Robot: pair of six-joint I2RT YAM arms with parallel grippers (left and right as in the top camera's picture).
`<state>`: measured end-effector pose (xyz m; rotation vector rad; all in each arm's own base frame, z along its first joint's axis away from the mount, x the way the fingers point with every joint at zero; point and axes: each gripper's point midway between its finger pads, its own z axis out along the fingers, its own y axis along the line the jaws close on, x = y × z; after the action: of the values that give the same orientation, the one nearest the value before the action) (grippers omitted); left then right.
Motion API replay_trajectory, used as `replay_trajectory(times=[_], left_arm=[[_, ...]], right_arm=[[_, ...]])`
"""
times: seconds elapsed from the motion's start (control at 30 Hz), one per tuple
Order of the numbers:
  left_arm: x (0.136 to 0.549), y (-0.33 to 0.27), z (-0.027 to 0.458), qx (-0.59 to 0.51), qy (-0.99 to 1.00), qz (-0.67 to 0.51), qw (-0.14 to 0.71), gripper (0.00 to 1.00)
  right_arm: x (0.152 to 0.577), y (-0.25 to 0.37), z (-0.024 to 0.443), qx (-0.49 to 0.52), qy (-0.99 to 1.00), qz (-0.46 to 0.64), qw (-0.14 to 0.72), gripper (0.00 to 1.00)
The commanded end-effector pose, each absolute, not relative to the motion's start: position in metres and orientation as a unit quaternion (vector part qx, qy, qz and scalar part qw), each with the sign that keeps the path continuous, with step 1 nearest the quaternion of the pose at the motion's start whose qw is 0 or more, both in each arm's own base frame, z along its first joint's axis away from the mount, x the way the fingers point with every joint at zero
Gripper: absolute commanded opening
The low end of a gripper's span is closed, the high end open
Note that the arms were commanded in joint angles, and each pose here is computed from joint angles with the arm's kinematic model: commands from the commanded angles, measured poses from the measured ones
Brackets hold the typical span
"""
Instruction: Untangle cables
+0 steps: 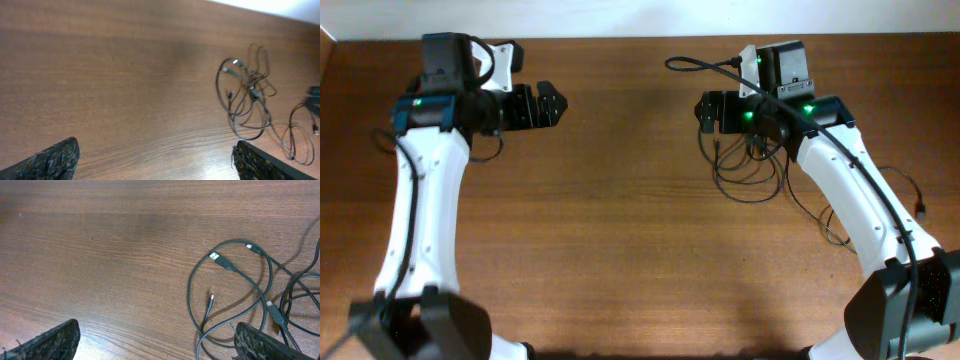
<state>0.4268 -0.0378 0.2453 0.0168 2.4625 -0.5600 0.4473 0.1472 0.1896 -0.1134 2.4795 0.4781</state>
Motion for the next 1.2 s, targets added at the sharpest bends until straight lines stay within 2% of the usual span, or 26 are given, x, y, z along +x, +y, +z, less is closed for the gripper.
replay_trajectory(times=[0.0, 0.2, 0.33, 0.47, 0.57, 0.67, 0.73, 0.87, 1.0, 1.17], left_arm=[[0.403, -0.041, 0.309, 0.031, 0.903, -0.202, 0.378, 0.99], [0.358, -0.045, 0.379, 0.054, 0.863, -0.19, 0.464, 0.99], [0.354, -0.046, 0.383, 0.056, 0.86, -0.19, 0.47, 0.99], [0.345, -0.047, 0.356, 0.042, 0.886, -0.197, 0.418, 0.99], [0.344, -0.047, 0.365, 0.047, 0.877, -0.194, 0.438, 0.99], [0.365, -0.045, 0.401, 0.073, 0.823, -0.179, 0.534, 0.99], [0.376, -0.044, 0.431, 0.1, 0.755, -0.16, 0.628, 0.99], [0.36, -0.045, 0.426, 0.116, 0.706, -0.147, 0.683, 0.99], [0.326, -0.048, 0.382, 0.113, 0.714, -0.149, 0.675, 0.99], [0.289, -0.052, 0.368, 0.123, 0.684, -0.141, 0.705, 0.99]], right_arm=[[0.448, 0.146, 0.187, -0.042, 0.936, 0.178, 0.3, 0.99], [0.448, 0.146, 0.187, -0.042, 0.936, 0.178, 0.3, 0.98], [0.448, 0.146, 0.187, -0.042, 0.936, 0.178, 0.3, 0.99], [0.448, 0.146, 0.187, -0.042, 0.936, 0.178, 0.3, 0.98], [0.448, 0.146, 0.187, -0.042, 0.936, 0.178, 0.3, 0.99], [0.448, 0.146, 0.187, -0.042, 0.936, 0.178, 0.3, 0.99], [0.448, 0.146, 0.187, -0.042, 0.936, 0.178, 0.3, 0.98], [0.448, 0.146, 0.187, -0.042, 0.936, 0.178, 0.3, 0.99], [0.448, 0.146, 0.187, -0.042, 0.936, 0.178, 0.3, 0.99], [0.448, 0.146, 0.187, -0.042, 0.936, 0.178, 0.3, 0.98]])
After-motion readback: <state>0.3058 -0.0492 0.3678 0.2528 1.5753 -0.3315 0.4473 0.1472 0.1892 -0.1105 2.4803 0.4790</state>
